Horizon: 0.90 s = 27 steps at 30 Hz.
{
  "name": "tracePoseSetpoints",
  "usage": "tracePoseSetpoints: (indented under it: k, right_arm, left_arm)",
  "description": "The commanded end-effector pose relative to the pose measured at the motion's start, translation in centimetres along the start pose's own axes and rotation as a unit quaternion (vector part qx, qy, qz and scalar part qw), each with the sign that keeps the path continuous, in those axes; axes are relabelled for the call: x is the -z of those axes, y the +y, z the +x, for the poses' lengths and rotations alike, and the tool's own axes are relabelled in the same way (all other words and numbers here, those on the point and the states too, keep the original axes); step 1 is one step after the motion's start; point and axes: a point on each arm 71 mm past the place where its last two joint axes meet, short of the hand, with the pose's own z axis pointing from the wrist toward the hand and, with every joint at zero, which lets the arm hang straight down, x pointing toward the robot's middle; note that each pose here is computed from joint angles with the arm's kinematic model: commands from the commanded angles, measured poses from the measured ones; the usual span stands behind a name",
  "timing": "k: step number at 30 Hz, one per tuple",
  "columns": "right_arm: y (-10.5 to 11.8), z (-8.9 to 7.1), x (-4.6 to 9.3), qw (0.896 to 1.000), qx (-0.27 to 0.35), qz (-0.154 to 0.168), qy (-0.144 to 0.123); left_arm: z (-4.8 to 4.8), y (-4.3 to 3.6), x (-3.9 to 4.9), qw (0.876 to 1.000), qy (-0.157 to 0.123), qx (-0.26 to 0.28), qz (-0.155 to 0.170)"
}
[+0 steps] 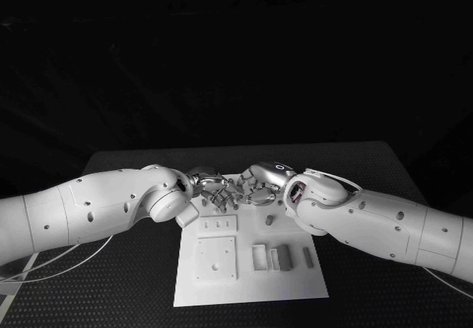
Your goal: Assemble the parts on the task board
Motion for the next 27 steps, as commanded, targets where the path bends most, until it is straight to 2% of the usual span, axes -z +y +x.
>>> tracePoseSetpoints:
  k: [1, 27]
  right_arm:
    - [0.29, 0.29, -0.04, 1.0, 0.005, -0.005, 0.012]
    - [0.53, 0.54, -0.01, 1.0, 0.003, -0.007, 0.019]
  left_arm:
    - [0.29, -0.31, -0.03, 1.0, 0.008, -0.003, 0.007]
    - [0.15, -0.21, 0.05, 1.0, 0.006, -0.003, 0.006]
